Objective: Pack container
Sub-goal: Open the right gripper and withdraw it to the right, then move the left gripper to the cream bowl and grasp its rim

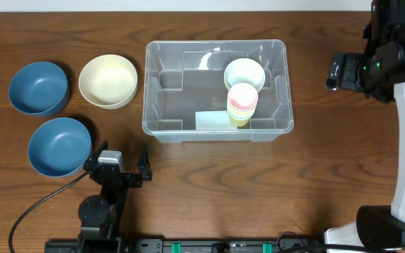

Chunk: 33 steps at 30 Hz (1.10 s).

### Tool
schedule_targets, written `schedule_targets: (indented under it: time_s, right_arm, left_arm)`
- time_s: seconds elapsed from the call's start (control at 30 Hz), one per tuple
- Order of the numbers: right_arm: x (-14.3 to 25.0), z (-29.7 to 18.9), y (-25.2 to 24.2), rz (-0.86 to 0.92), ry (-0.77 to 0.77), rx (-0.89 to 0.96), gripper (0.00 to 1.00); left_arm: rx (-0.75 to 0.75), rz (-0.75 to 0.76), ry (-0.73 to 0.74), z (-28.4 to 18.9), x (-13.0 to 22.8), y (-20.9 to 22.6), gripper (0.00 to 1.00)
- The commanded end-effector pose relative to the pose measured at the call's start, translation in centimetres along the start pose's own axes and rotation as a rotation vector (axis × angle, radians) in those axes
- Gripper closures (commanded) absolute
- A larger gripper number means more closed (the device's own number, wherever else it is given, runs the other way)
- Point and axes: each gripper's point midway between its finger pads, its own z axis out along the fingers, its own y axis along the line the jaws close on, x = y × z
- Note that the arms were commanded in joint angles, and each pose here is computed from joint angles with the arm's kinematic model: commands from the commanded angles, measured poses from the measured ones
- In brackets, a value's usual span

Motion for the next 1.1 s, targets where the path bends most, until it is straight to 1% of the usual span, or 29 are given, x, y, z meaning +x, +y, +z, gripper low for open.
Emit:
schedule_targets:
  time_s: [0.0, 0.17, 0.47, 0.6, 0.67, 0.7, 0.77, 0.87, 1.0, 1.07]
  right_arm:
    - [0.0, -0.2, -0.8, 0.000, -0.011, 0.025, 0.01]
    - [0.5, -0.3, 1.0, -0.004, 0.015, -0.075, 0.01]
    - [0.5, -0.3, 1.0, -0.004, 0.016, -0.079, 0.01]
    - [0.5, -0.3, 1.0, -0.004, 0.016, -0.079, 0.01]
    - [0.5, -0.3, 1.0, -0.004, 0.016, -0.079, 0.01]
    - [0.5, -0.3, 1.0, -0.004, 0.016, -0.079, 0.01]
    - [0.5, -0.3, 1.0, -0.004, 0.016, -0.079, 0.01]
    - [0.5, -0.3, 1.0, -0.004, 0.016, -0.079, 0.01]
    - [0.5, -0.3, 1.0, -0.004, 0.016, -0.079, 0.01]
    - [0.5, -0.3, 1.0, -0.004, 0.016, -0.079, 0.01]
  left_arm:
    - [0.006, 0.011, 0.047, 0.1, 1.5, 0.0, 0.02]
    - [0.006, 0.011, 0.047, 0.1, 1.5, 0.0, 0.02]
    - [0.006, 0.011, 0.044, 0.1, 1.5, 0.0, 0.02]
    - [-0.027, 0.008, 0.001, 0.1, 0.4, 0.5, 0.02]
    - [-0.004, -0.033, -0.048, 0.1, -0.8, 0.1, 0.02]
    - [0.038, -0.065, -0.068, -0.1, -1.6, -0.6, 0.02]
    - [0.110, -0.064, -0.083, -0.5, -2.9, -1.9, 0.02]
    - [0.128, -0.070, -0.032, -1.4, -4.1, -2.5, 0.02]
    - [0.110, -0.090, 0.089, -2.2, -5.8, -2.7, 0.02]
    - [0.091, -0.098, 0.166, -2.3, -7.2, -2.6, 0.02]
